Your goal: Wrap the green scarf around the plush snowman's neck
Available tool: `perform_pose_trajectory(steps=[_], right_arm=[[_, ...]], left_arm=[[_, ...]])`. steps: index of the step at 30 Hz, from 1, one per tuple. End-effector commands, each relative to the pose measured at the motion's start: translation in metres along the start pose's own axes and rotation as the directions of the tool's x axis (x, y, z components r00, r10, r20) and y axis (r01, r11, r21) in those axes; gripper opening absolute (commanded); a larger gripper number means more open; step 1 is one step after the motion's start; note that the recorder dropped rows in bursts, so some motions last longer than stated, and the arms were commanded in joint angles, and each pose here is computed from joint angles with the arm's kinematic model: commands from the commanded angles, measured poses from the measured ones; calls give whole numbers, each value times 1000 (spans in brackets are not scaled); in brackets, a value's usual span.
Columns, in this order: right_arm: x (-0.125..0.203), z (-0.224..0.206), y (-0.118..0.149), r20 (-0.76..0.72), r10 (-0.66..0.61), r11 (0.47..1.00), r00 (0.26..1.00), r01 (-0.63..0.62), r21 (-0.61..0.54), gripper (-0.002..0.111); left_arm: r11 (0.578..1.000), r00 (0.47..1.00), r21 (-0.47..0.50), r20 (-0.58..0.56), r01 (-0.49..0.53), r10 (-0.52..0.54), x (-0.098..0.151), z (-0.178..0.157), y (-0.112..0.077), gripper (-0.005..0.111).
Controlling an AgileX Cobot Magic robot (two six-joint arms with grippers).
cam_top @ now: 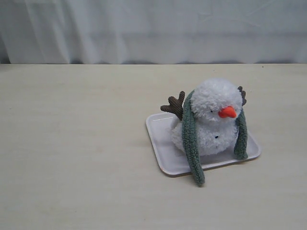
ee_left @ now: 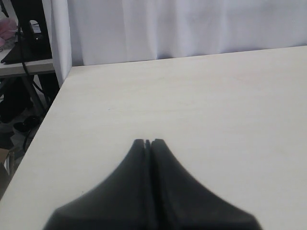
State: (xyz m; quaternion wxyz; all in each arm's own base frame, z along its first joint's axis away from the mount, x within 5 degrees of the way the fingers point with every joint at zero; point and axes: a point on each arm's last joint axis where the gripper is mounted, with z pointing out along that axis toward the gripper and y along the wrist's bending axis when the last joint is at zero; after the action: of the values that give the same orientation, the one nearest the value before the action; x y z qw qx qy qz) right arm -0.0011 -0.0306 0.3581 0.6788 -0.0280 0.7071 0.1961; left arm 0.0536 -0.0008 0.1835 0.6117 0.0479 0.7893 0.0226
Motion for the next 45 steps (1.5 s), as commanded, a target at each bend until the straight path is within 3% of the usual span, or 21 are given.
perform_pose_trajectory(steps=[1, 12, 19, 22, 26, 32, 36, 39, 41, 43, 45], right_arm=[[1, -12, -3, 48, 22, 1000, 999, -21, -15, 4], [0, -20, 5, 89, 59, 990, 994, -70, 125, 4], [10, -18, 25, 78, 245, 960, 966, -253, 117, 4], [13, -16, 41, 63, 389, 918, 919, -392, 57, 4], [14, -15, 48, 70, 440, 896, 895, -443, 30, 4], [5, -12, 43, 209, 219, 971, 953, -233, 43, 4], [19, 13, 28, 343, -90, 992, 935, 52, 117, 4], [33, 25, 20, 352, -290, 950, 890, 222, 222, 4], [49, 34, 11, 281, -461, 872, 841, 373, 316, 4], [61, 40, 6, 208, -549, 815, 810, 464, 347, 4], [73, 45, 1, 156, -575, 794, 803, 501, 345, 4]], left_arm=[[1000, 1000, 9, 11, 0, 0, 0, 0, -1, 0], [1000, 1000, 7, 11, 0, 0, 0, 0, 0, 0], [1000, 1000, 7, 11, 0, 0, 0, 0, 0, 0], [1000, 1000, 7, 11, 0, 0, 0, 0, 0, 0], [1000, 1000, 7, 11, 0, 0, 0, 0, 0, 0], [1000, 1000, 7, 11, 0, 0, 0, 0, 0, 0], [1000, 1000, 7, 11, 0, 0, 0, 0, 0, 0], [1000, 1000, 7, 11, 0, 0, 0, 0, 0, 0], [1000, 1000, 7, 11, 0, 0, 0, 0, 0, 0], [1000, 1000, 7, 11, 0, 0, 0, 0, 0, 0], [1000, 1000, 7, 11, 0, 0, 0, 0, 0, 0]])
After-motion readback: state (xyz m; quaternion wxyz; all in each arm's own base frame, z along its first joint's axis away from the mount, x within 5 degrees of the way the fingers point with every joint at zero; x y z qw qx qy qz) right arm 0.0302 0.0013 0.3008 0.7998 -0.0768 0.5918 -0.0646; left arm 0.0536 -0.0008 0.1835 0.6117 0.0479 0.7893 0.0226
